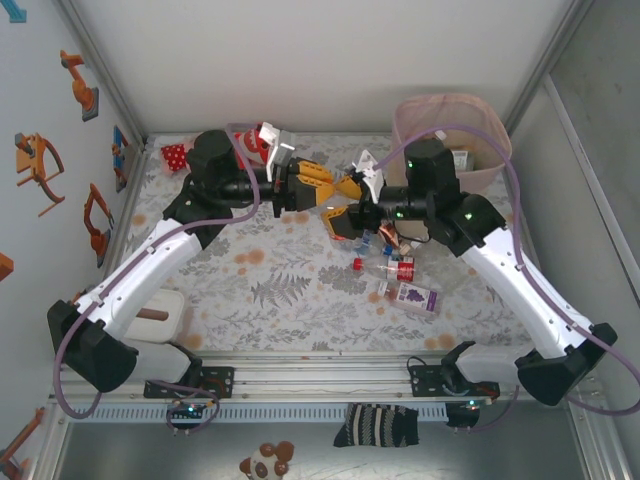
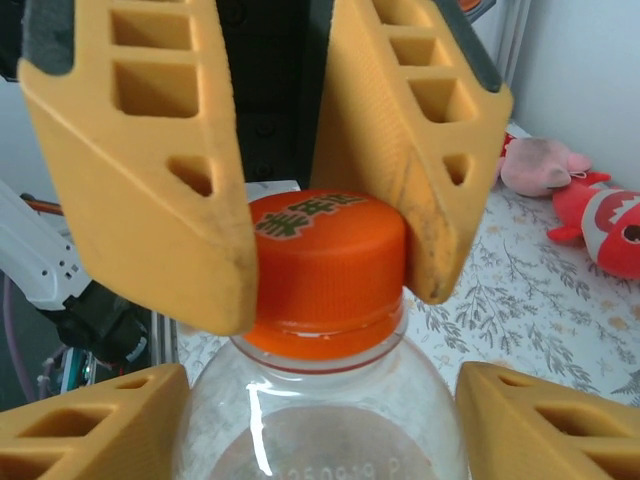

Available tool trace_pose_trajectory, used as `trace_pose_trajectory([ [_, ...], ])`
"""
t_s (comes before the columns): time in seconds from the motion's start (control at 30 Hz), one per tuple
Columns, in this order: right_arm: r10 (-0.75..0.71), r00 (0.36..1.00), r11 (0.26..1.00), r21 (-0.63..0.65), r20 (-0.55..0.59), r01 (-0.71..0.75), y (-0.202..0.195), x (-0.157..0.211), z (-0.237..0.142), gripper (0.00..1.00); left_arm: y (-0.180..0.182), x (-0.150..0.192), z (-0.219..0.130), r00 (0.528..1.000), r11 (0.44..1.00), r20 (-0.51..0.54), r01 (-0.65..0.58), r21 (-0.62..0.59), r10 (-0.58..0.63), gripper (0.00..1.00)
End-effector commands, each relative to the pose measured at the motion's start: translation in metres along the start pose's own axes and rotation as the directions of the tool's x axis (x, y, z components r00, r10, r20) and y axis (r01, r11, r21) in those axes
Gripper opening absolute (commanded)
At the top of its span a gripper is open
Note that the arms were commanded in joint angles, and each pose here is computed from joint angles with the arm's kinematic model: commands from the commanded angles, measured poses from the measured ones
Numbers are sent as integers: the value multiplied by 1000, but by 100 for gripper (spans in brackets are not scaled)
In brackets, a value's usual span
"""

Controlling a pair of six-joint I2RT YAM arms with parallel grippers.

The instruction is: Put the plastic bottles in the bin

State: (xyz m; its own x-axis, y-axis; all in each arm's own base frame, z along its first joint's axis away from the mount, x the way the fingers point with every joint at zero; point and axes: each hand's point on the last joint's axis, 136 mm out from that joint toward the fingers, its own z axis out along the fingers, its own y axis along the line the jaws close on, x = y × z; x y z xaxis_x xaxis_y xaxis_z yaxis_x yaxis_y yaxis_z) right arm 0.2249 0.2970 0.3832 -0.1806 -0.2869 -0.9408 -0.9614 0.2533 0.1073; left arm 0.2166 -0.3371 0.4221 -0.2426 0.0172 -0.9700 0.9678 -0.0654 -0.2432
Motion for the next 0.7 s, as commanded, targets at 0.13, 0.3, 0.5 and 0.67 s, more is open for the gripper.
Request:
trace_pose_trajectory([
  [0.13,-23,1000,999,42,15,23,-4,-12,-6,59,-21,-24,-7,994,995,49,-96,10,96,30],
  [0.3,-29,999,994,104,19,27,-11,-15,-11,56,-16,-26,-10,991,993,69,-107,-44,110,47],
  [0.5,-1,999,975,223,40,-8,-35,-23,-26,55,-2,-30,-24,985,975,99,-119,-190,140,65],
  [0.67,76,988,914,386,137,-124,-83,-43,-62,54,7,-29,-38,983,956,111,-109,-272,144,65],
])
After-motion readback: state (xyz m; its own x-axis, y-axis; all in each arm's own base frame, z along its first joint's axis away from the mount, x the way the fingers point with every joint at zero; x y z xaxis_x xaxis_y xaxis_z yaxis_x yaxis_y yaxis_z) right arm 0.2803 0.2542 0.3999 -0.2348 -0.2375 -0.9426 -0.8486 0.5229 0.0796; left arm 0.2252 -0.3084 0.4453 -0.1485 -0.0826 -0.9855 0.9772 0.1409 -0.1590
